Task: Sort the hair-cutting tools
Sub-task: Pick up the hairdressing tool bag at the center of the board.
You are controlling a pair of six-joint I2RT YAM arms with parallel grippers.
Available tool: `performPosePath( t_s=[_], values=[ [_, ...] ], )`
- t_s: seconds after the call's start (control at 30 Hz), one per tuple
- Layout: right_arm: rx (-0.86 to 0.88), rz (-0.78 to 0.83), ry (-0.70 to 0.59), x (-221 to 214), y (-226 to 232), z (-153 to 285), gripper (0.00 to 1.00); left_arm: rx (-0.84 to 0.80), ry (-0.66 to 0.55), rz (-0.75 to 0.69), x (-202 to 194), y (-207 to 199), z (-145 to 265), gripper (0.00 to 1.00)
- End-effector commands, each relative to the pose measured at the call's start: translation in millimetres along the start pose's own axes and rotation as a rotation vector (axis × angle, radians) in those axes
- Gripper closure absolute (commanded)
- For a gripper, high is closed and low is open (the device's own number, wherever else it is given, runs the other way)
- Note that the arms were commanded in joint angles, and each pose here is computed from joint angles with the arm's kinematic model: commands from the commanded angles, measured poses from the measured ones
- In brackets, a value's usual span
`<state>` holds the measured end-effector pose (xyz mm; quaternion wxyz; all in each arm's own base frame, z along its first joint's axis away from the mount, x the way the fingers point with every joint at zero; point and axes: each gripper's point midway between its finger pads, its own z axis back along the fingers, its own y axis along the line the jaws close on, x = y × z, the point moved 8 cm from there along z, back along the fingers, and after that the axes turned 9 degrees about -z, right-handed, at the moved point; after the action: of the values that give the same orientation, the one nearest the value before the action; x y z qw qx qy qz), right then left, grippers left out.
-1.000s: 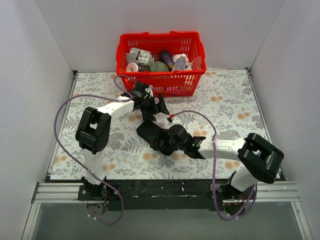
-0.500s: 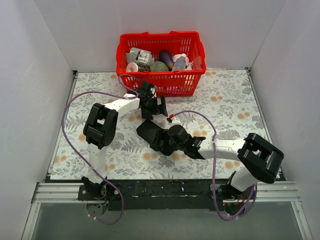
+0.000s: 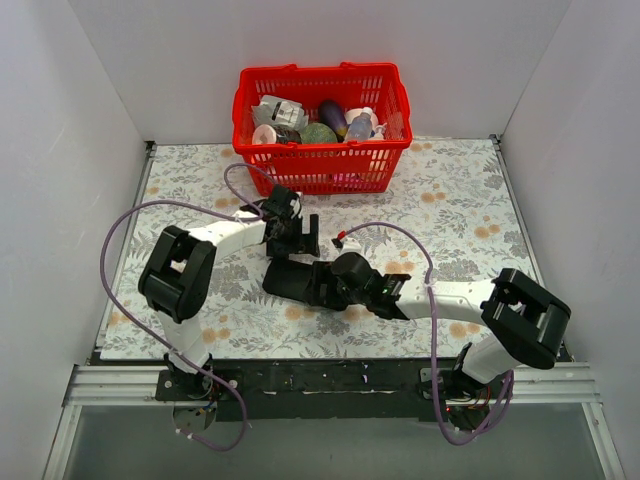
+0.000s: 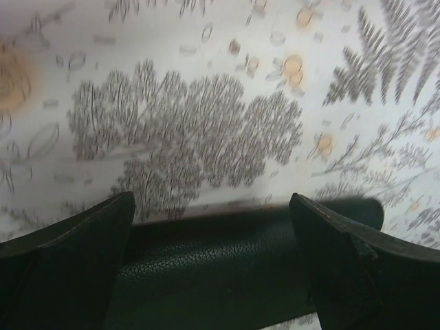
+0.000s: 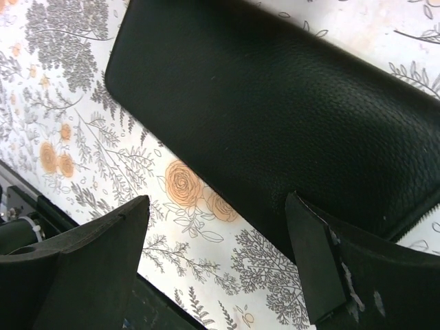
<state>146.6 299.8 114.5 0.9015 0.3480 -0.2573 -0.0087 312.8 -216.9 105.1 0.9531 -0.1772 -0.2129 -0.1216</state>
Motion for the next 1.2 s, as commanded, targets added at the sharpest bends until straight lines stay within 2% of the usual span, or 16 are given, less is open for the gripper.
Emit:
performPosePath(
  t_s=[0.0, 0.37, 0.53, 0.7, 0.87, 1.17],
  values=[
    [-0.248, 0.032, 0.042, -14.2, -34.4, 10.2, 0.11, -0.016, 0.194, 0.068, -51.9, -2.3, 27.8, 0.02],
    [-0.371, 0.027, 0.036, -14.8, -42.1, 13.0, 0.10, -0.241, 0.184, 0.188, -93.0, -27.7, 67.8, 0.02],
    [-0.379, 0.017, 0.055, -16.3, -39.3, 1.2, 0.10, -0.298, 0.191, 0.242, -117.2, -34.6, 72.1, 0.02],
    [-0.389, 0.033, 0.048, -13.2, -35.1, -8.6, 0.10, -0.360, 0.171, 0.277, -120.1, -46.4, 75.2, 0.02],
    [-0.404, 0.050, 0.037, -2.2, -38.7, -18.0, 0.09, -0.370, 0.199, 0.263, -124.9, -62.3, 67.9, 0.02],
    [-0.390, 0.040, 0.047, 11.6, -47.5, -16.2, 0.09, -0.357, 0.159, 0.208, -124.7, -68.8, 75.4, 0.02]
  ],
)
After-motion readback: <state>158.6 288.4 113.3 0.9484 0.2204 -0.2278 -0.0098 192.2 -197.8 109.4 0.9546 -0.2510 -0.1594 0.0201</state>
